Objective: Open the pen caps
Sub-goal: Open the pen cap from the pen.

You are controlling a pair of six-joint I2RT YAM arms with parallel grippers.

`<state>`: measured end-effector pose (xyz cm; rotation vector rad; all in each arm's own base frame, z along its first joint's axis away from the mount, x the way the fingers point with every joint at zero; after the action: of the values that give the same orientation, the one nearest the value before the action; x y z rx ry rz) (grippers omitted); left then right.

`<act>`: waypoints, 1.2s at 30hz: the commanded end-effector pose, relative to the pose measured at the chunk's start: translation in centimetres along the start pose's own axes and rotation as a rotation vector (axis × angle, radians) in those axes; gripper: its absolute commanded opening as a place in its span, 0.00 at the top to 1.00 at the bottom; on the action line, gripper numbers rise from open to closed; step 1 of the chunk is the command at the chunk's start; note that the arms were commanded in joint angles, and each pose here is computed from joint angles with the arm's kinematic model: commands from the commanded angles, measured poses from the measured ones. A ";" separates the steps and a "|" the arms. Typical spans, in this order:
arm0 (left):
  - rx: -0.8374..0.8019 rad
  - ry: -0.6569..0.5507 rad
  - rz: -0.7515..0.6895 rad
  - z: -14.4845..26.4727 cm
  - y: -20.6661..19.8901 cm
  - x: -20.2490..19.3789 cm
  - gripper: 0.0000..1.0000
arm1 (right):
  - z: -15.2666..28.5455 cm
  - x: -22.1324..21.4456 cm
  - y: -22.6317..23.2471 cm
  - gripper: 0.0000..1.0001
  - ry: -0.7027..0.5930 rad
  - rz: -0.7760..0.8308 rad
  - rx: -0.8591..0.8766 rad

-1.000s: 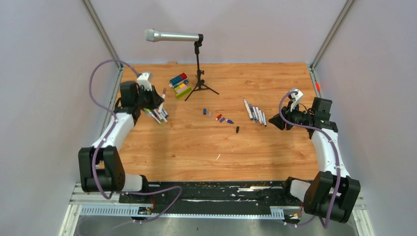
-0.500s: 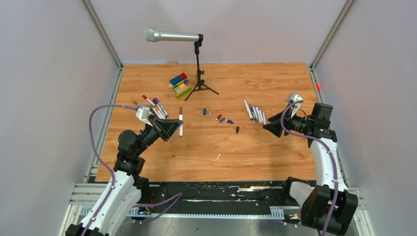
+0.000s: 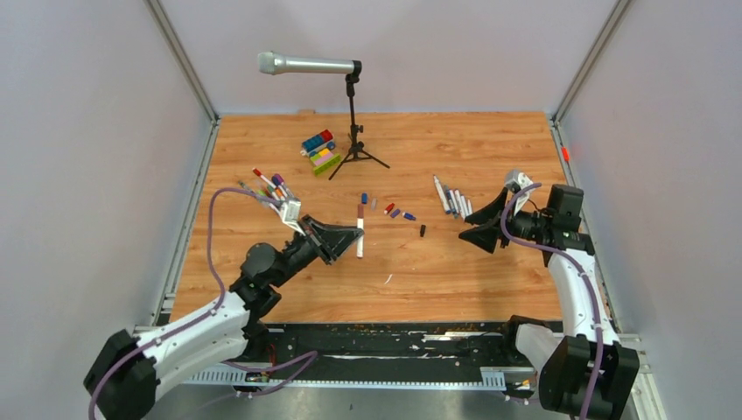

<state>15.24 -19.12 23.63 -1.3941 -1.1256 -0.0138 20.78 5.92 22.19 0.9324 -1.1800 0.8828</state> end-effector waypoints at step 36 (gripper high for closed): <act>-0.113 -0.155 0.091 -13.1 -5.6 -8.3 1.00 | -6.7 0.3 5.0 0.52 -0.006 -0.280 0.261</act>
<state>15.44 -34.92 23.92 -1.5093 -1.1606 0.0606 18.43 13.64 21.93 1.2758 -0.9067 0.8160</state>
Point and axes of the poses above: each gripper's point midway between its finger pads, its own z axis back along the fingers, its own y axis along the line the jaws close on, x = y × z, the point moved 7 cm from there along z, back along the fingers, and after that the axes turned 9 degrees about z, right-handed, at the moved point
